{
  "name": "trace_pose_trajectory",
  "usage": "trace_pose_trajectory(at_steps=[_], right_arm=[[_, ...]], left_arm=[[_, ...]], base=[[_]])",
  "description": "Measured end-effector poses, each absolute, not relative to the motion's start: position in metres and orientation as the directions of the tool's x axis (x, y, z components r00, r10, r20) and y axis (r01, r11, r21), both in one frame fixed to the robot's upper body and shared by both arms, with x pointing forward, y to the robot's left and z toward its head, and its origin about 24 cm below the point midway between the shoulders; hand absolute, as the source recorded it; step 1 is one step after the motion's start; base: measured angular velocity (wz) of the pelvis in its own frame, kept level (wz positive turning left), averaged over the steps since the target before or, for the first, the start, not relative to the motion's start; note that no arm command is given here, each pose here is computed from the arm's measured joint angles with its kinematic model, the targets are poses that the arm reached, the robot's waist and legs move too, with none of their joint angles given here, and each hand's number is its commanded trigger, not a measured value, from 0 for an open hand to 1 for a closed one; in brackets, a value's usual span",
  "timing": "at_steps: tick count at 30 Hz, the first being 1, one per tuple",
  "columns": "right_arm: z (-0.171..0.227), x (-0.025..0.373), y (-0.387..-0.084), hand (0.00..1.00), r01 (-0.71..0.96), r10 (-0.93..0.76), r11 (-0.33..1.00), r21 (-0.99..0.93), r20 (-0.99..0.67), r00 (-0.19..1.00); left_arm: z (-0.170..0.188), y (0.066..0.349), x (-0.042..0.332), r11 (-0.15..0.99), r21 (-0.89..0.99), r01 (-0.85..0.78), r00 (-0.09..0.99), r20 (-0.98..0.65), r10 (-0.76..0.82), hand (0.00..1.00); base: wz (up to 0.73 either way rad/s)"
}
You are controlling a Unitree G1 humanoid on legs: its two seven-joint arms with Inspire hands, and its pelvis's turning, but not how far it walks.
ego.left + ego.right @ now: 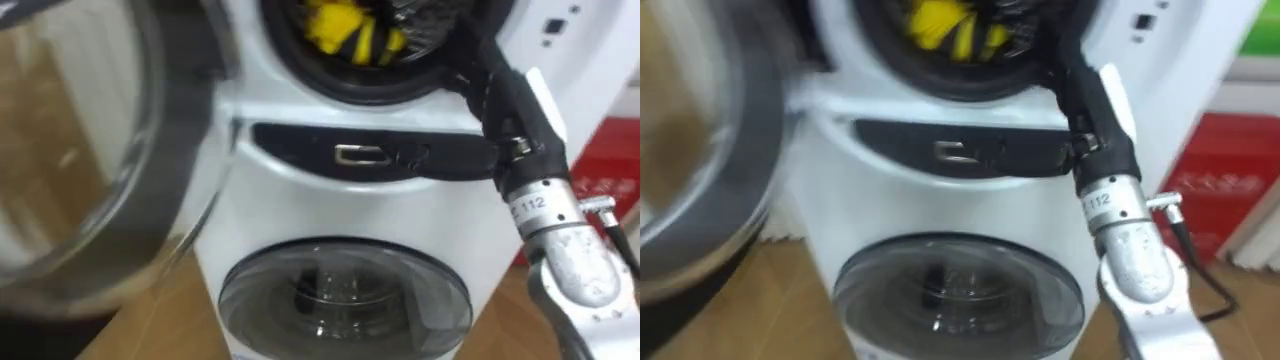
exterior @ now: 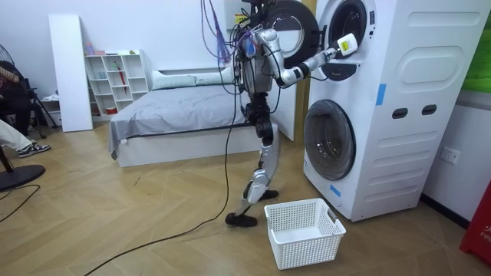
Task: Pick clothes from washing machine
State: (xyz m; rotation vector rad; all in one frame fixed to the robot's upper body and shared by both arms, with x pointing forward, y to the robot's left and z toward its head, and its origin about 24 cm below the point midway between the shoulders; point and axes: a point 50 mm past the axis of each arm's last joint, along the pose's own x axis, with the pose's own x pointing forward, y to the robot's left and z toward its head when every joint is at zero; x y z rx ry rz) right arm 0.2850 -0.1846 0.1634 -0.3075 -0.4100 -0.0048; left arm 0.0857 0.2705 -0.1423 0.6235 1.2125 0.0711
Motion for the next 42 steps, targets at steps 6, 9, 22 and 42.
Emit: trace_pose_trajectory(at_steps=[6, 9, 22, 42], right_arm=[[0.157, 0.274, -0.202, 0.00, 0.166, -0.032, 0.944, -0.287, 0.419, 0.907], [0.154, 0.274, -0.201, 0.00, 0.151, -0.022, 0.943, -0.297, 0.397, 0.917], [0.152, 0.275, -0.195, 0.00, 0.051, 0.058, 0.954, -0.294, 0.348, 0.936], [0.167, 0.265, -0.172, 0.00, -0.136, 0.294, 0.875, -0.464, 0.289, 0.911]], left_arm=[[-0.127, 0.272, 0.126, 0.810, 0.533, 0.244, 0.492, -0.788, 0.370, 0.00], [-0.126, 0.269, 0.133, 0.814, 0.529, 0.240, 0.508, -0.783, 0.359, 0.00], [-0.143, 0.276, 0.062, 0.791, 0.492, 0.363, 0.322, -0.863, 0.390, 0.00], [-0.135, 0.271, 0.098, 0.798, 0.488, 0.353, 0.401, -0.850, 0.343, 0.00]], base=[[-0.08], [-0.10], [0.01], [-0.01]])
